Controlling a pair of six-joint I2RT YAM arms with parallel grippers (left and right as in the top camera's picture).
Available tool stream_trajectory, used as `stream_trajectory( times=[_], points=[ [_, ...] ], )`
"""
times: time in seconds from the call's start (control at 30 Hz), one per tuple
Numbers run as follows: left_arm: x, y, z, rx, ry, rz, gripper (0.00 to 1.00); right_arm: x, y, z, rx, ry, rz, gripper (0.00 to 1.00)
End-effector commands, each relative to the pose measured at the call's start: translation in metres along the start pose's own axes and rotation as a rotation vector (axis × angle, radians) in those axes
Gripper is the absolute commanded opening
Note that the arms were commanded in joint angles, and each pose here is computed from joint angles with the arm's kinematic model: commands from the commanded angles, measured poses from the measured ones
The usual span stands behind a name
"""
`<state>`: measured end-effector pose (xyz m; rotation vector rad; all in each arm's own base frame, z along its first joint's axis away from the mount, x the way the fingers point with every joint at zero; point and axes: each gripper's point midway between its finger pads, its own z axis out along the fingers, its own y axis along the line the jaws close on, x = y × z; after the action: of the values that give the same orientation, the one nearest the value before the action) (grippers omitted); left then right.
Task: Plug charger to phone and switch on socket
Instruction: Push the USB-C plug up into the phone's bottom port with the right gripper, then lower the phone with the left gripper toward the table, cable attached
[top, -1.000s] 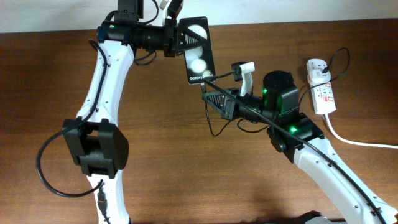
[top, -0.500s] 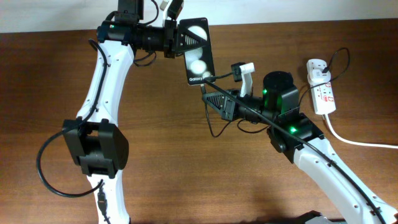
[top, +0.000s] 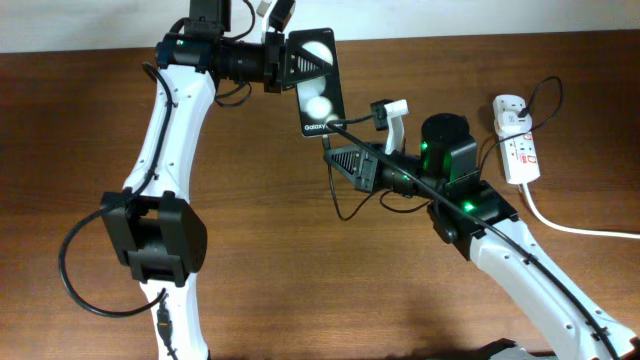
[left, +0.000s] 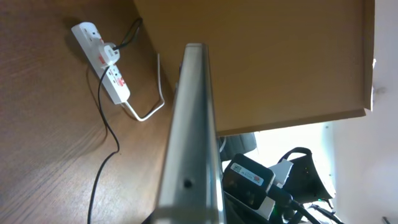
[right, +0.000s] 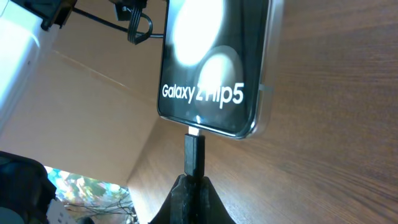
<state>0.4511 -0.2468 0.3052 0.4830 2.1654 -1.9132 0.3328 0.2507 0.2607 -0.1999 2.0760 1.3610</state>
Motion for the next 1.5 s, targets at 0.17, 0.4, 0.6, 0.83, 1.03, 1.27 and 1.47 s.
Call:
stream_trajectory(
  times=[0.17,0.4,0.6,0.83,1.03,1.27,1.47],
  points=[
    [0.011,-0.016,0.02,0.059,0.055,0.024,0.0,-0.029,-0.006,-0.007,0.044,-0.113,-0.031,0.04],
    [0.012,-0.017,0.02,0.06,0.056,0.024,0.0,-0.032,-0.005,-0.007,0.039,-0.122,-0.04,0.04],
    [0.012,-0.017,0.02,0.059,0.056,0.025,0.0,-0.031,-0.005,-0.007,0.042,-0.119,-0.036,0.04],
    [0.009,-0.014,0.014,0.054,0.043,0.023,0.0,-0.017,-0.012,-0.006,0.06,-0.065,0.005,0.04],
    [0.005,-0.012,0.005,0.047,0.025,0.021,0.0,-0.009,-0.012,-0.006,0.049,-0.024,0.019,0.11],
    [0.003,-0.007,0.003,0.02,0.014,0.021,0.0,-0.003,-0.012,-0.006,0.045,-0.001,0.033,0.35],
    [0.001,0.001,0.004,-0.025,0.001,0.029,0.0,0.008,-0.02,-0.006,0.077,0.04,0.031,0.5]
  ],
)
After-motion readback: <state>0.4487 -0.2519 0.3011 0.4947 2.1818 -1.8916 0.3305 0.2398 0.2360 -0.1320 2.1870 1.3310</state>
